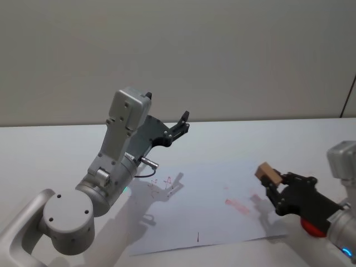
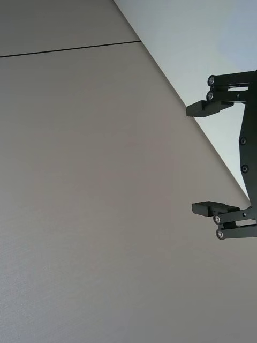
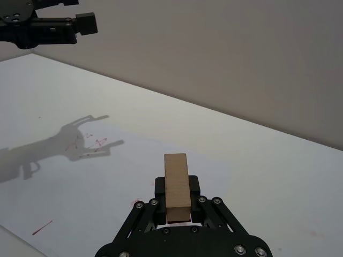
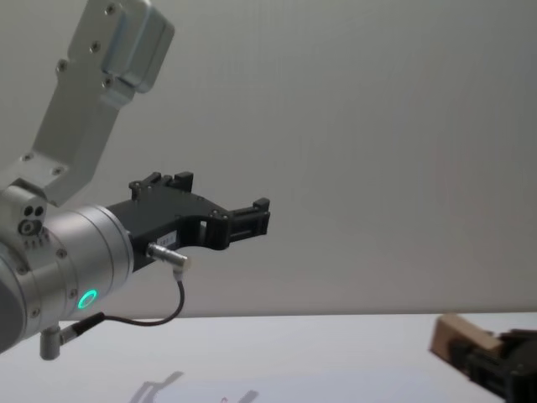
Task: Use the one hand to pick up the stamp and affix it onto the A4 paper.
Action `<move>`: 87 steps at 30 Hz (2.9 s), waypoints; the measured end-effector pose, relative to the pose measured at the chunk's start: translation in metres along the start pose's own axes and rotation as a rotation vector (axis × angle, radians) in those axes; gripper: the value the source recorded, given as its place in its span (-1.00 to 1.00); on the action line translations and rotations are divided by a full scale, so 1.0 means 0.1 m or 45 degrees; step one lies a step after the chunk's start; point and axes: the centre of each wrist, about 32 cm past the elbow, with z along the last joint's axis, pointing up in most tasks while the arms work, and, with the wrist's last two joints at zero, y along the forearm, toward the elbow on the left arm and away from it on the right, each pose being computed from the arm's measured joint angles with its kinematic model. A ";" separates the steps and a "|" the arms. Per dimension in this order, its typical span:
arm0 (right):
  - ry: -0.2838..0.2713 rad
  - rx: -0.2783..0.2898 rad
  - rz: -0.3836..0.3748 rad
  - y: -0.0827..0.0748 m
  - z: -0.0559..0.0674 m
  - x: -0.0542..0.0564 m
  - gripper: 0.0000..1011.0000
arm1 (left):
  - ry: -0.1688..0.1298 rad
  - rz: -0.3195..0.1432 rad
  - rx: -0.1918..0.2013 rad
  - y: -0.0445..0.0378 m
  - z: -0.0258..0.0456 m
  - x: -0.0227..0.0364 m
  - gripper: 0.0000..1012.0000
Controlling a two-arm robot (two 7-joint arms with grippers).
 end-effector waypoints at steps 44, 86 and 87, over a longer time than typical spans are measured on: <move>0.045 -0.304 0.162 0.80 -0.08 -0.10 -0.57 | 0.000 0.000 0.000 0.000 0.000 0.000 0.98; 0.211 -0.108 -0.322 -0.58 0.26 0.02 -0.57 | 0.000 0.000 0.000 0.000 0.000 0.000 0.98; 0.217 -0.116 -0.332 -0.62 0.25 0.02 -0.57 | 0.000 0.000 0.000 0.000 0.000 0.000 0.98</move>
